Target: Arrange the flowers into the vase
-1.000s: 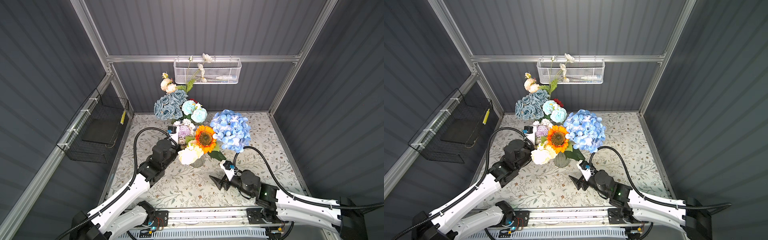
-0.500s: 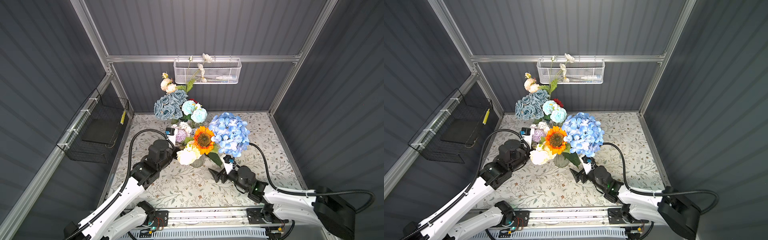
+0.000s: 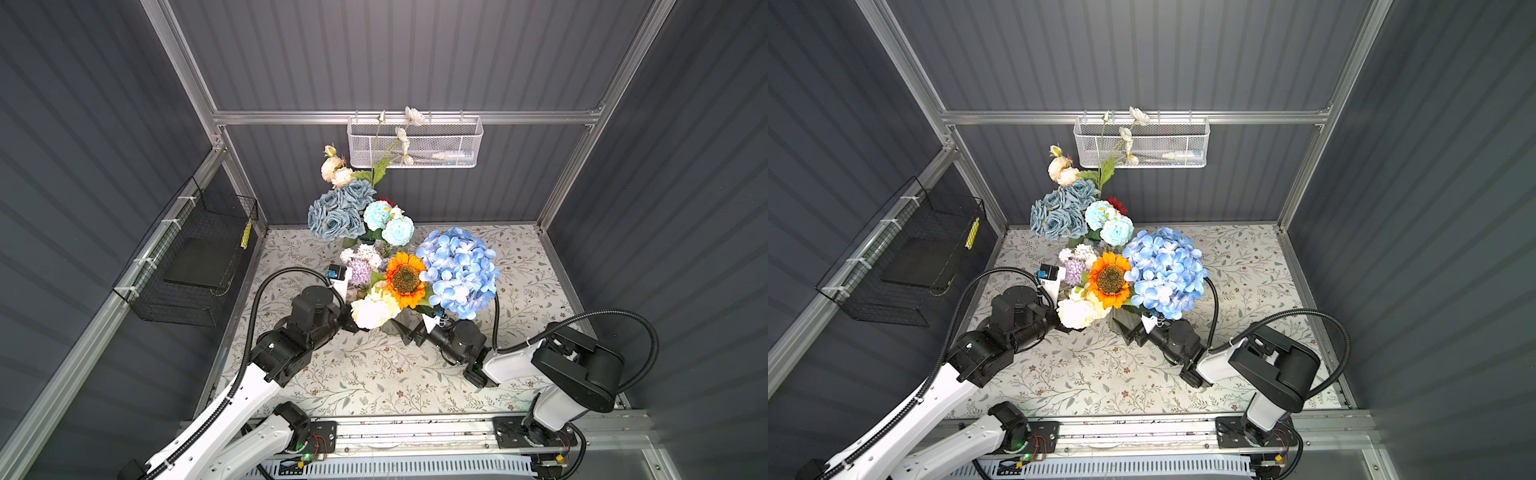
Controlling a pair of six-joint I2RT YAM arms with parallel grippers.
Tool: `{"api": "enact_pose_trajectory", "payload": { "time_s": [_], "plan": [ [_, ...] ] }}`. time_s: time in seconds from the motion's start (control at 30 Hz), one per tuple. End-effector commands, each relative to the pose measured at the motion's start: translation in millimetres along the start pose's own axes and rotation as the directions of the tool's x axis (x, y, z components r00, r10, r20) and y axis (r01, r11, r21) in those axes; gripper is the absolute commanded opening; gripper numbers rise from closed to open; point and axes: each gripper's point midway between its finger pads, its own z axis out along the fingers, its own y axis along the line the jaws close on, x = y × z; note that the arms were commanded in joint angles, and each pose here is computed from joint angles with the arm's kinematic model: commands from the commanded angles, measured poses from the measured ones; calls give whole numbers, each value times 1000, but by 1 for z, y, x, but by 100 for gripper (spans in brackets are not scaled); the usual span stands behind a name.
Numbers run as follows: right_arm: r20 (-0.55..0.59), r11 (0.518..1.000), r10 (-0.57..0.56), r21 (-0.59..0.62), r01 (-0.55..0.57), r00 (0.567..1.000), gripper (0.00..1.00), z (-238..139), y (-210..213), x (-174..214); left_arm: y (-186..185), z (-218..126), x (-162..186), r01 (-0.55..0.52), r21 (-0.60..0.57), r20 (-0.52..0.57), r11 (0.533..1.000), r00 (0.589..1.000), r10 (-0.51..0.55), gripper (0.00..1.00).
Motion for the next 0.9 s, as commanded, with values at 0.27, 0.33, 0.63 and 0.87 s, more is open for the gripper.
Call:
{"api": "enact_pose_trajectory", "payload": {
  "time_s": [0.27,0.33,0.63,0.87],
  "plan": [
    [73,999,2,31,-4,997,97,38,-16,-3,6,-9,-15,32,-29,73,999,997,-30,99],
    [68,1000,20,18,-21,997,95,44,-14,1,8,-10,-17,32,-35,84,999,996,-29,99],
    [45,998,62,16,-63,997,84,65,-14,18,16,-9,-21,33,-68,123,997,992,-24,99],
    [41,996,72,52,-74,997,62,64,-22,24,21,-4,-23,27,-84,134,996,991,-16,99]
  ]
}}
